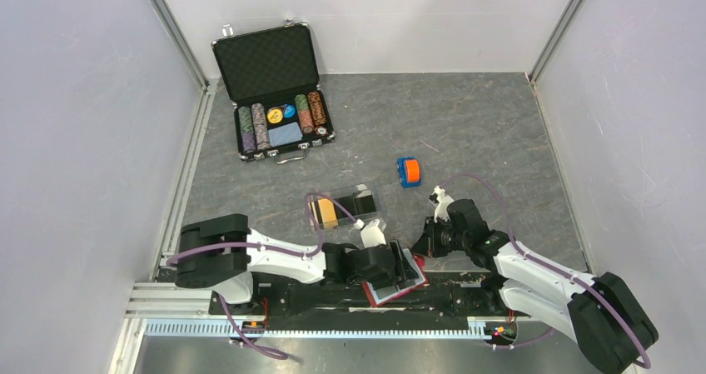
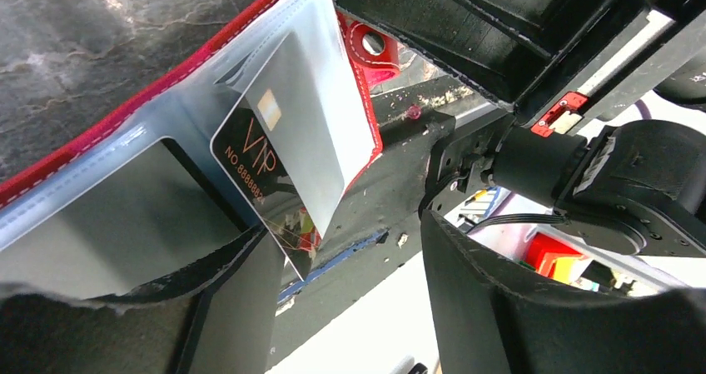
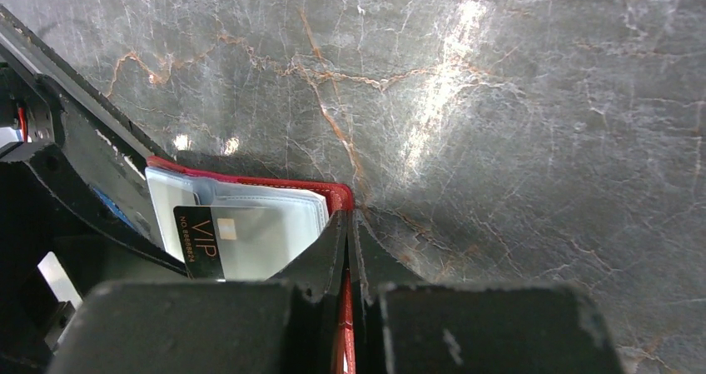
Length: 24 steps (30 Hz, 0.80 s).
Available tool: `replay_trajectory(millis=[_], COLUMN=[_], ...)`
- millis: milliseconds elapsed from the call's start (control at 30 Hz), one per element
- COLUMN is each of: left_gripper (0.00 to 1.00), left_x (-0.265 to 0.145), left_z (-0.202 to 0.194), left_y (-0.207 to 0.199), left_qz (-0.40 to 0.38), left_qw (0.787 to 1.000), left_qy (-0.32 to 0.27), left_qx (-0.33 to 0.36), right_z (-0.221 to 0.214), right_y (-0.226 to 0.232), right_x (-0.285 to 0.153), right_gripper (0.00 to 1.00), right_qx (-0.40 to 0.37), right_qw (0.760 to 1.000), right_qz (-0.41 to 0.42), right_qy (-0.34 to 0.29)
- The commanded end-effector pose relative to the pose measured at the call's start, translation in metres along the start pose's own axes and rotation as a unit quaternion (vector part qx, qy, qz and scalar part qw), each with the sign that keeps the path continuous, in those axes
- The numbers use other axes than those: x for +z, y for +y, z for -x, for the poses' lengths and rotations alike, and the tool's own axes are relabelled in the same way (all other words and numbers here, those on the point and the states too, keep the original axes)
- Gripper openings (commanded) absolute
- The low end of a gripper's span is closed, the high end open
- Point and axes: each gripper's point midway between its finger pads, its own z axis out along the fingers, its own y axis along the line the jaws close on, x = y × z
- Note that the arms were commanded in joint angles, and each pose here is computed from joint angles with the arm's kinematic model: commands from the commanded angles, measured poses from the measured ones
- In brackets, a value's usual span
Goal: Put the credit cards into the card holder
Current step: Insert the credit card into the card holder.
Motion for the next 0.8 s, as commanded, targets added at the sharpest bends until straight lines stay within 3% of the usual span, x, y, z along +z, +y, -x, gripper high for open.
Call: replay_trajectory(millis=[0, 467, 600, 767], left_gripper=[0.67, 0.65, 0.69, 0.81], left_x=[0.006, 0.033, 0.029, 0.01], left_z=[-0.003, -0.007, -0.001, 0.005], left_y=[0.006, -0.015, -0.011, -0.003], left_qz=[0.03, 0.023, 0.054, 0.108], left_qw=[0.998, 0.99, 0.982, 0.966], left_qy=[0.021, 0.103, 0.128, 0.142], left_qx=[0.058, 0.094, 0.13, 0.185], right_z=[-0.005, -0.005, -0.002, 0.005], right_y=[-0.007, -0.003, -0.001, -0.001], right_x=[-0.001, -0.003, -0.004, -0.006], right_gripper=[0.0, 0.0, 0.0, 0.0], right_qx=[-0.003, -0.003, -0.004, -0.011], right_qw=[1.0, 1.0, 1.0, 1.0], right_qz=[-0.017, -0.005, -0.006, -0.016], right_qy=[0.009, 0.005, -0.001, -0.005])
